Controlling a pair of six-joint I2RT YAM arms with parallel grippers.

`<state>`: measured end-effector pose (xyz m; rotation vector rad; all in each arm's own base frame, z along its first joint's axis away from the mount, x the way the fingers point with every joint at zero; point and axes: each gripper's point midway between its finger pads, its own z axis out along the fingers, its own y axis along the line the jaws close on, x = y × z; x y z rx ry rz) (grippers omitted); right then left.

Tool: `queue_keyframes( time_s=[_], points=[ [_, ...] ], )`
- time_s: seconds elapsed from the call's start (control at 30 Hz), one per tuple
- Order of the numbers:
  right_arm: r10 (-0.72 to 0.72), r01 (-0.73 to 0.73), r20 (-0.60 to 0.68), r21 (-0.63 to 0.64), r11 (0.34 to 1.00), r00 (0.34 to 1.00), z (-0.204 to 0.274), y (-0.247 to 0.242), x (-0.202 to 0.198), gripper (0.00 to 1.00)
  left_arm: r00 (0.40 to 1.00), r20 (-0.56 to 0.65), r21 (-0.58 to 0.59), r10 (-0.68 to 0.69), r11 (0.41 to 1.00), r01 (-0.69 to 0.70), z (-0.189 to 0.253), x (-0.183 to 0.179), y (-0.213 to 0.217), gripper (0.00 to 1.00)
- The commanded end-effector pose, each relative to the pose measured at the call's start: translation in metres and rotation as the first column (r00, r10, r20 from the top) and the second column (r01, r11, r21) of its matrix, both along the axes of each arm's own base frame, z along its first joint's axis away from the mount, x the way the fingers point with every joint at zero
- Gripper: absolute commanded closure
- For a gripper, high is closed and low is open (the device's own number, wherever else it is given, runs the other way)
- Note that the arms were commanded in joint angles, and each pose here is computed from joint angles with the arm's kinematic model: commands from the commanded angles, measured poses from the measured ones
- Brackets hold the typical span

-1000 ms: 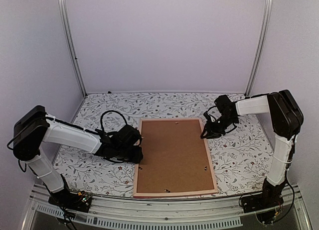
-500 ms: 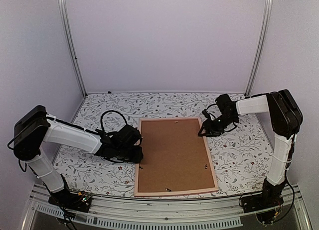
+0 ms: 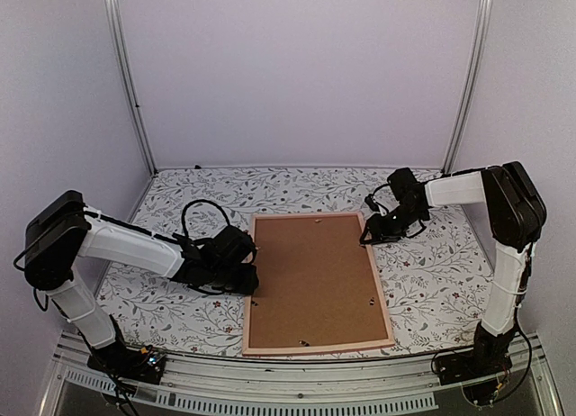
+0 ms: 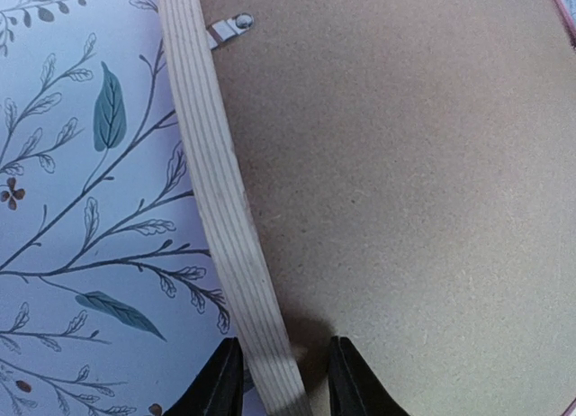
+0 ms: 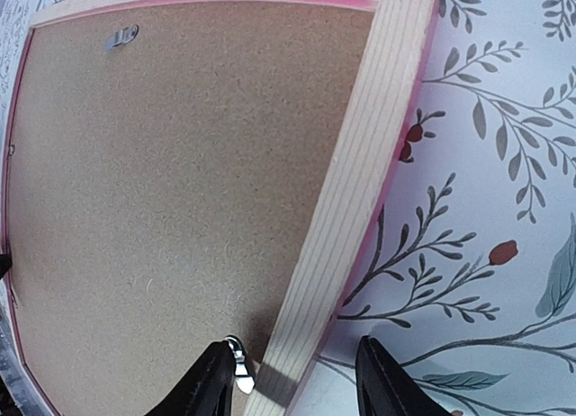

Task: Put the photo into the frame
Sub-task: Press the fastener onto the backboard.

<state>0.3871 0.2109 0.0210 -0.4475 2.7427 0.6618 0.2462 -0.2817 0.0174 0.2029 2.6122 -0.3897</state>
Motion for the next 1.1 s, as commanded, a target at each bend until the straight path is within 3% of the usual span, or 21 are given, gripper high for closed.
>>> queue_keyframes(
  time_s=[0.0, 1.07],
  points=[
    [0.026, -0.026, -0.005, -0.092, 0.995, 1.0, -0.013, -0.011, -0.007, 0.51, 0.999, -0.021, 0.011, -0.038, 0.999, 0.039, -0.01, -0.007, -0.005, 0.65],
    [0.015, -0.016, -0.01, -0.091, 0.996, 1.0, -0.016, -0.015, -0.024, 0.51, 0.999, -0.026, 0.012, -0.043, 0.999, 0.043, -0.013, -0.008, -0.005, 0.65]
  ],
)
